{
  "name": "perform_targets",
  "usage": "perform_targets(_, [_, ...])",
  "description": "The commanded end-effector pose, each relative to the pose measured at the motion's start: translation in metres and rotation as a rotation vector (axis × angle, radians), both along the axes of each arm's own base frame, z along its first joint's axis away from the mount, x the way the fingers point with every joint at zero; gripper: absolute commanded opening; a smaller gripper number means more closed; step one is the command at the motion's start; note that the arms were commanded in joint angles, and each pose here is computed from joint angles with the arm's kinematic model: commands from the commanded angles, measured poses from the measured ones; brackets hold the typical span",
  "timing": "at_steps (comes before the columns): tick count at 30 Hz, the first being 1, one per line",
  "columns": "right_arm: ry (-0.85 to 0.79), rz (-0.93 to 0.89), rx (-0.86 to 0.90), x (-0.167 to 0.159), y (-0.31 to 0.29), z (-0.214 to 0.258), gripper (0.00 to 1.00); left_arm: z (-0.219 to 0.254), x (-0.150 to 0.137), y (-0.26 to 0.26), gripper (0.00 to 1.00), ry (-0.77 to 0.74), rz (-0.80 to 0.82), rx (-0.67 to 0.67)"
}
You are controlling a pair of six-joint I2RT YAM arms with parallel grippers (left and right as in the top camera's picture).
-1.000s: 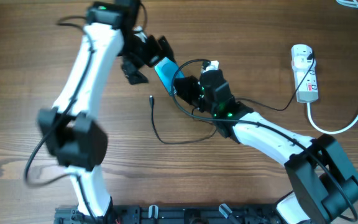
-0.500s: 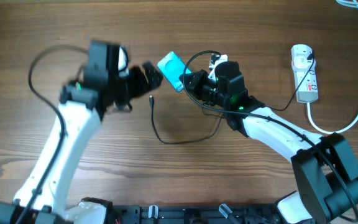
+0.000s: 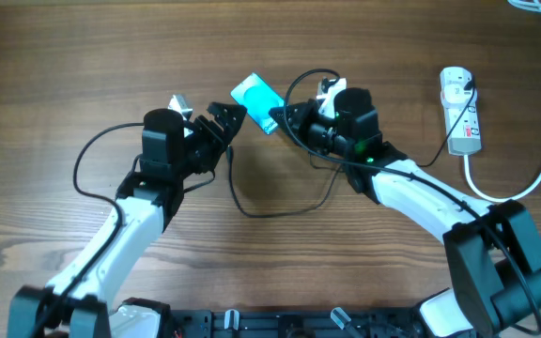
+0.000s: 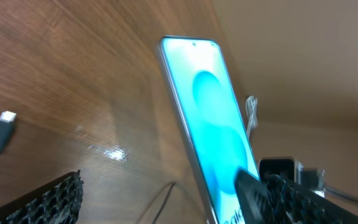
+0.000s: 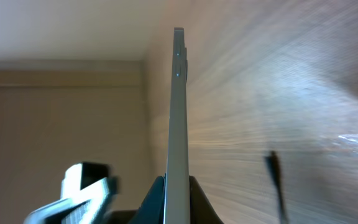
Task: Plug charger to phone and switch on socket
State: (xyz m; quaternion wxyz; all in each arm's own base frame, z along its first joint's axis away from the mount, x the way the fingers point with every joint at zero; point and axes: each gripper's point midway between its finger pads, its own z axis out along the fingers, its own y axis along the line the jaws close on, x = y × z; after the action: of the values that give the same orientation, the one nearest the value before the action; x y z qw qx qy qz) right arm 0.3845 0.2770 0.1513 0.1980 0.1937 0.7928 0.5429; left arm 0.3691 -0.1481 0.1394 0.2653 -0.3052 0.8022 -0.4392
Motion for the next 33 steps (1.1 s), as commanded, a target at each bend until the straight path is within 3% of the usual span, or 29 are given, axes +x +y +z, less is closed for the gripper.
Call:
perform_targets(1, [0.025,0.075,0.121,-0.001,0.015,0.012,0.04,-0.016,0.006,-0.006,1.0,0.08,0.039,-0.098])
perform_targets(12, [0.079,0.172,0.216,-0.005,0.033,-0.008,0.04,0.014,0.034,-0.018,1.0,-0.073,0.034,-0.232])
perform_targets(25, [0.051,0.217,0.252,-0.014,0.046,0.003,0.04,0.041,0.04,-0.021,1.0,-0.16,0.025,-0.299])
perform_targets(33, [0.063,0.233,0.26,-0.018,0.048,0.003,0.04,0.053,0.039,-0.024,0.93,-0.202,-0.001,-0.319])
